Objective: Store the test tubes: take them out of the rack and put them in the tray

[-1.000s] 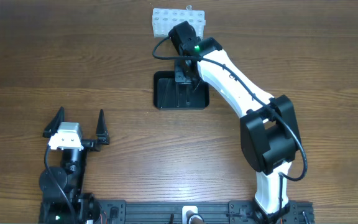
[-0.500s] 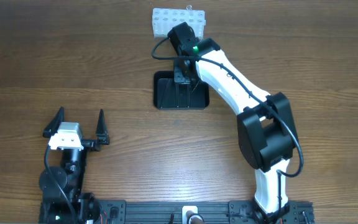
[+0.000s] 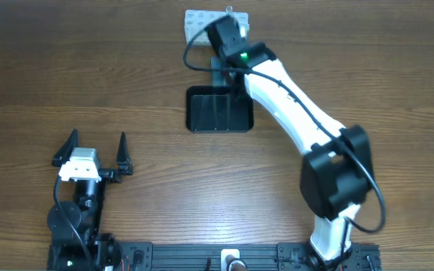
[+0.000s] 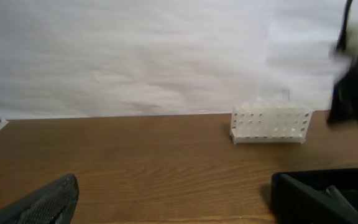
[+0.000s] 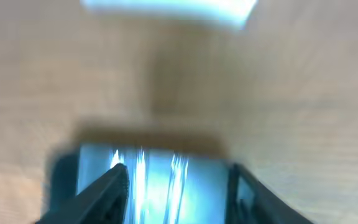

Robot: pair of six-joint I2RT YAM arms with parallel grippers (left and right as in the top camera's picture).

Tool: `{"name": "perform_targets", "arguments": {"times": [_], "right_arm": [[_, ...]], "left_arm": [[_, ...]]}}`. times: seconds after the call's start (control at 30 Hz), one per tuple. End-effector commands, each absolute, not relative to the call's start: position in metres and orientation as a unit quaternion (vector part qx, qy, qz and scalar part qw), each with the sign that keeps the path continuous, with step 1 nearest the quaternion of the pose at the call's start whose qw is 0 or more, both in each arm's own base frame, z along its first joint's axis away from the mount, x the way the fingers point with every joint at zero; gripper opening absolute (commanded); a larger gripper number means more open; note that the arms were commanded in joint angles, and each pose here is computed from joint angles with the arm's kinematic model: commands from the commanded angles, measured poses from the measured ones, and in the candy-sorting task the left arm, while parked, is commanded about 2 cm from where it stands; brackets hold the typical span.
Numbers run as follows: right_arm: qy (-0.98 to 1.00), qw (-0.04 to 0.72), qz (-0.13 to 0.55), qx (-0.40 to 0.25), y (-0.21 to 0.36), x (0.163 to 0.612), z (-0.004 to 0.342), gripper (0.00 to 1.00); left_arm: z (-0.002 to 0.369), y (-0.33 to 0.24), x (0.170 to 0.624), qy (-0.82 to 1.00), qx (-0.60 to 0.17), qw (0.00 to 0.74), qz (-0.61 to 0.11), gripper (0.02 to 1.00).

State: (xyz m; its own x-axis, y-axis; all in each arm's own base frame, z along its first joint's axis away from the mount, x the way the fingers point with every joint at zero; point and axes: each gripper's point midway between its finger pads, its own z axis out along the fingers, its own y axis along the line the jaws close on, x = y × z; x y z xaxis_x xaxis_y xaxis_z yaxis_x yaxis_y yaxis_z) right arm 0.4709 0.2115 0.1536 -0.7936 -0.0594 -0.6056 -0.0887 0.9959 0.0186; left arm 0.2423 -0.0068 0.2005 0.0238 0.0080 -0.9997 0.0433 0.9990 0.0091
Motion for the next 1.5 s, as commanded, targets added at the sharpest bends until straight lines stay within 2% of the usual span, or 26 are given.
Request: {"name": "perform_targets", "arguments": {"times": [0.03, 0.3, 0.57, 1.23, 1.5], "right_arm": [[0.901, 0.433, -0.03, -0.022, 0.179, 0.513, 0.215, 0.61], [0.864, 0.501, -0.034, -0.026, 0.175, 0.562, 0.217, 0.691], [0.842, 0.538, -0.03, -0.037, 0.187, 0.586, 0.209, 0.709], [0.834, 0.55, -0.023, -0.037, 0.206, 0.618, 0.142, 0.726], [0.836, 0.547, -0.03, -0.034, 0.204, 0.62, 0.132, 0.698]], "left_arm": [[0.2, -0.007, 0.242, 0.696, 0.025, 0.717, -0.009, 1.0], [0.2, -0.007, 0.242, 0.696, 0.025, 0.717, -0.009, 1.0], [0.2, -0.007, 0.242, 0.696, 0.025, 0.717, -0.009, 1.0], [0.2, -0.007, 0.242, 0.696, 0.025, 0.717, -0.009, 1.0], [0.2, -0.007, 0.242, 0.696, 0.025, 0.717, -0.009, 1.0]]}}
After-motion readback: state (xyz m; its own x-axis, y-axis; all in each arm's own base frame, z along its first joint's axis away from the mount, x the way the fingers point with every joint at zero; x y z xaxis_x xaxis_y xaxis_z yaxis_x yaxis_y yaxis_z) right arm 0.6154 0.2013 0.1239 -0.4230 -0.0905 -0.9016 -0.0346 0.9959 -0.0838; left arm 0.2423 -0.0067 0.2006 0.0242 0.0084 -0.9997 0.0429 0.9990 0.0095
